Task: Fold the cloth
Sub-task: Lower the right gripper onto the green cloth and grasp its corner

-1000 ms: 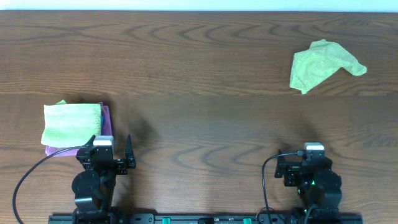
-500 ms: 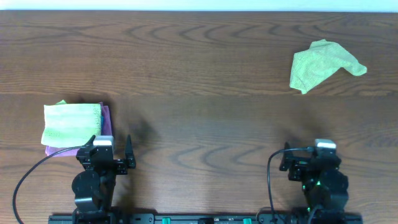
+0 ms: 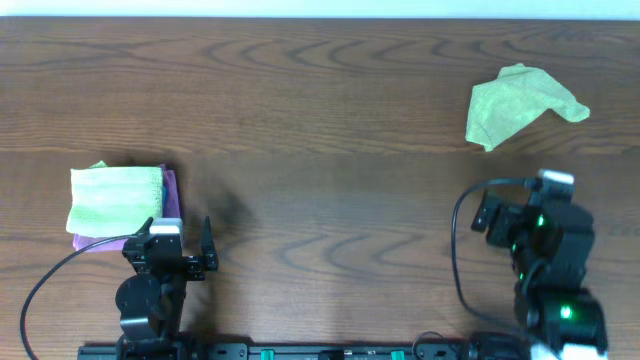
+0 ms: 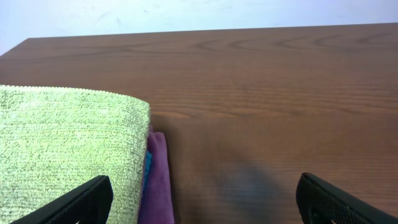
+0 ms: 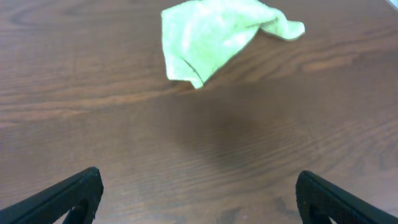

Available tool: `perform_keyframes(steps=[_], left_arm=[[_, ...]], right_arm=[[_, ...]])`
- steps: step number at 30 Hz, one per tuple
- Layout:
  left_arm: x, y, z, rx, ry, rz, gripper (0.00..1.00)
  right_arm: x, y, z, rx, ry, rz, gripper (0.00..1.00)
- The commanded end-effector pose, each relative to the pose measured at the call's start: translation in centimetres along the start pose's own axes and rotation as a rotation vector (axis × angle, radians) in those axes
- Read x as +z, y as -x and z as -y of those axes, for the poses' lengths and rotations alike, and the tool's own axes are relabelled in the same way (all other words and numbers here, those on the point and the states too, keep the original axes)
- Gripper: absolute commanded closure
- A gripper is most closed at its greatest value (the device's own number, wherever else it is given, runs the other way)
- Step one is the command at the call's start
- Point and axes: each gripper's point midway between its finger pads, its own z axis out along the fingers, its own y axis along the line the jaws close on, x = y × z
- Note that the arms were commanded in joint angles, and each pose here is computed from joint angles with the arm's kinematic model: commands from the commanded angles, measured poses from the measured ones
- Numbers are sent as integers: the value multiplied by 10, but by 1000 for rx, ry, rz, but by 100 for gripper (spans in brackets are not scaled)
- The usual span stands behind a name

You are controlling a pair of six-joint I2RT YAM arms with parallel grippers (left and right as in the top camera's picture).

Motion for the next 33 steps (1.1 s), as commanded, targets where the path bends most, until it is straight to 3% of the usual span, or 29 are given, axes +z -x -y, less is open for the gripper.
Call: perform_keyframes(steps=[1,8,20,33], left_arm=[[3,-11,-1,18,10,-26,5],[3,-11,-1,18,10,-26,5],[3,-11,-1,18,10,-26,5],[3,-11,-1,18,10,-26,5]], right_arm=[[9,13,3,51,-28,-49,1],[41,31,8,132,-77,-175,1],[60,84,35,209,-139,-141,1],[104,110,54,208,-142,-248,1]])
